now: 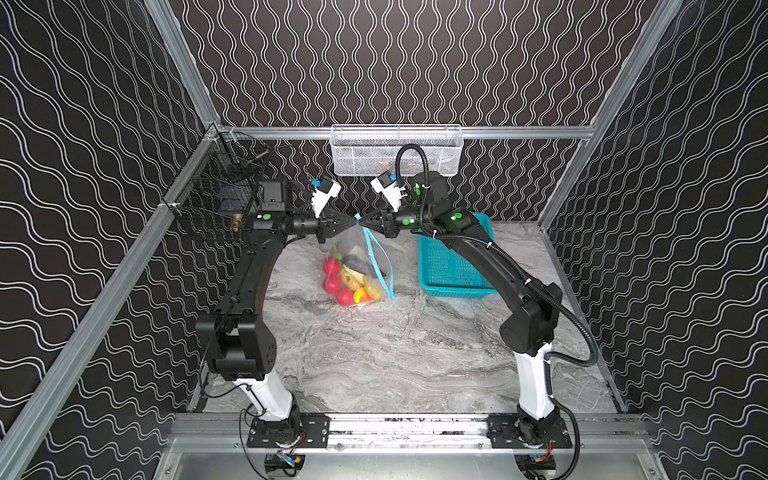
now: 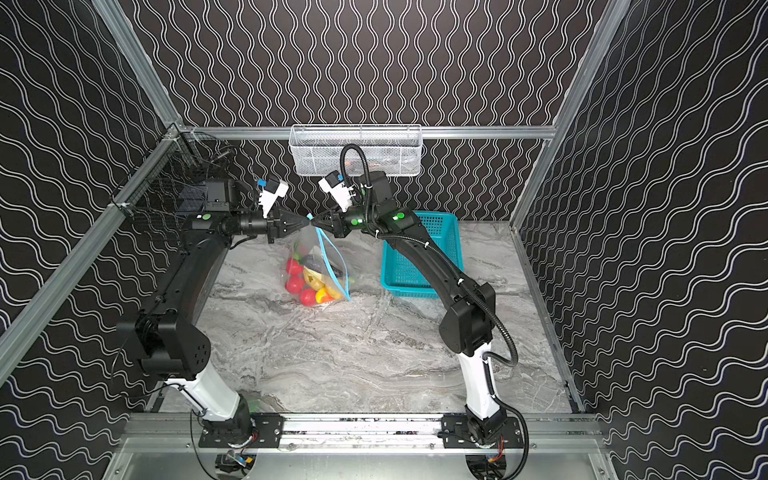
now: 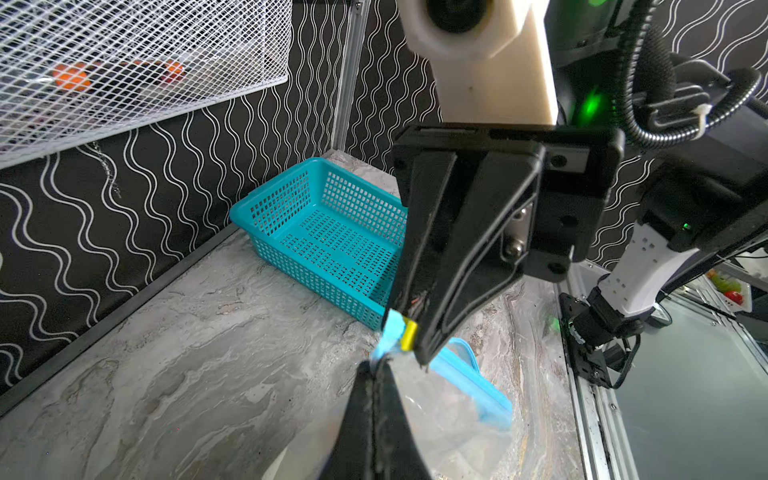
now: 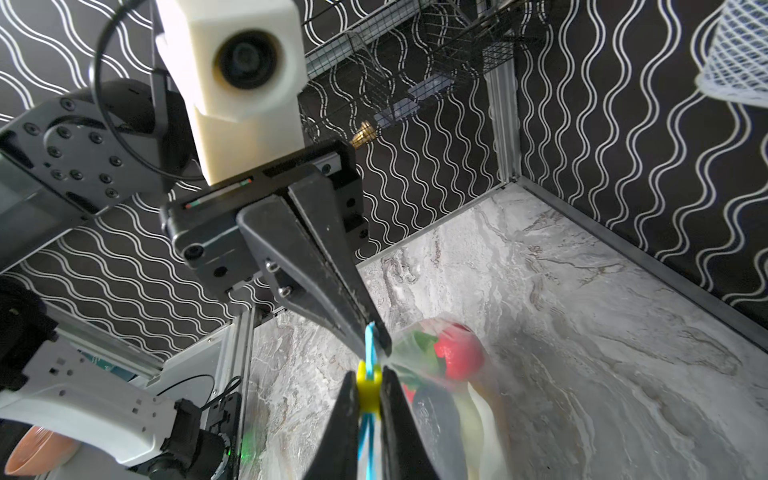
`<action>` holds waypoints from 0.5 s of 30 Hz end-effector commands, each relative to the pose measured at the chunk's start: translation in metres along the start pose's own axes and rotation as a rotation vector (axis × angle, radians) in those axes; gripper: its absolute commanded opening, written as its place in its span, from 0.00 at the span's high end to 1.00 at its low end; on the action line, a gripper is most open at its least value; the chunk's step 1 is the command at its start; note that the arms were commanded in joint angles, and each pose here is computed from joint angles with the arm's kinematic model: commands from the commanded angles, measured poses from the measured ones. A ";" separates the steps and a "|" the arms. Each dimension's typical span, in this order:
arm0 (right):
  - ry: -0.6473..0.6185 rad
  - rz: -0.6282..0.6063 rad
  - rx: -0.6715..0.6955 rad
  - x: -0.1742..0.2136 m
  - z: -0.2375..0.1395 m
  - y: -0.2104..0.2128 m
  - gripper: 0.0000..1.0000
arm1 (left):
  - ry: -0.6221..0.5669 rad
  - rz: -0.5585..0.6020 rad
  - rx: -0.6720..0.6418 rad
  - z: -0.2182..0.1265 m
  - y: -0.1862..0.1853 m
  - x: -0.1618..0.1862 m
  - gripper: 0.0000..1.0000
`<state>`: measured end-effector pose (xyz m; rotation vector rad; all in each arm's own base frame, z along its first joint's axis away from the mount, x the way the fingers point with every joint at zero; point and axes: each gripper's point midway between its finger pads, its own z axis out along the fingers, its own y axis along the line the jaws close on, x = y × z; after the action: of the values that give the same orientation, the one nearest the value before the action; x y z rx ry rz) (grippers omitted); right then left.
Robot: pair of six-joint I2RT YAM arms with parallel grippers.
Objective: Place the food in the zip-top bag and seal the zipper
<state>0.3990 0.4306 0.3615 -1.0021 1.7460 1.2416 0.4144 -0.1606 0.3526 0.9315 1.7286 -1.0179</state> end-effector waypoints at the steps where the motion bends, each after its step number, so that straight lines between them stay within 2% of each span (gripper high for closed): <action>1: 0.015 0.006 0.017 0.003 -0.001 -0.001 0.89 | -0.015 0.000 -0.055 -0.001 0.010 -0.008 1.00; 10: 0.039 0.034 0.052 0.016 -0.003 -0.004 0.90 | -0.013 -0.011 -0.189 -0.007 0.028 -0.011 1.00; 15: 0.050 0.043 0.071 0.022 -0.004 -0.005 0.90 | -0.001 -0.027 -0.214 -0.008 0.034 -0.010 1.00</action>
<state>0.3990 0.4256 0.3381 -0.9631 1.8392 1.1891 0.4344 -0.1480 0.3486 0.8029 1.8199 -0.8945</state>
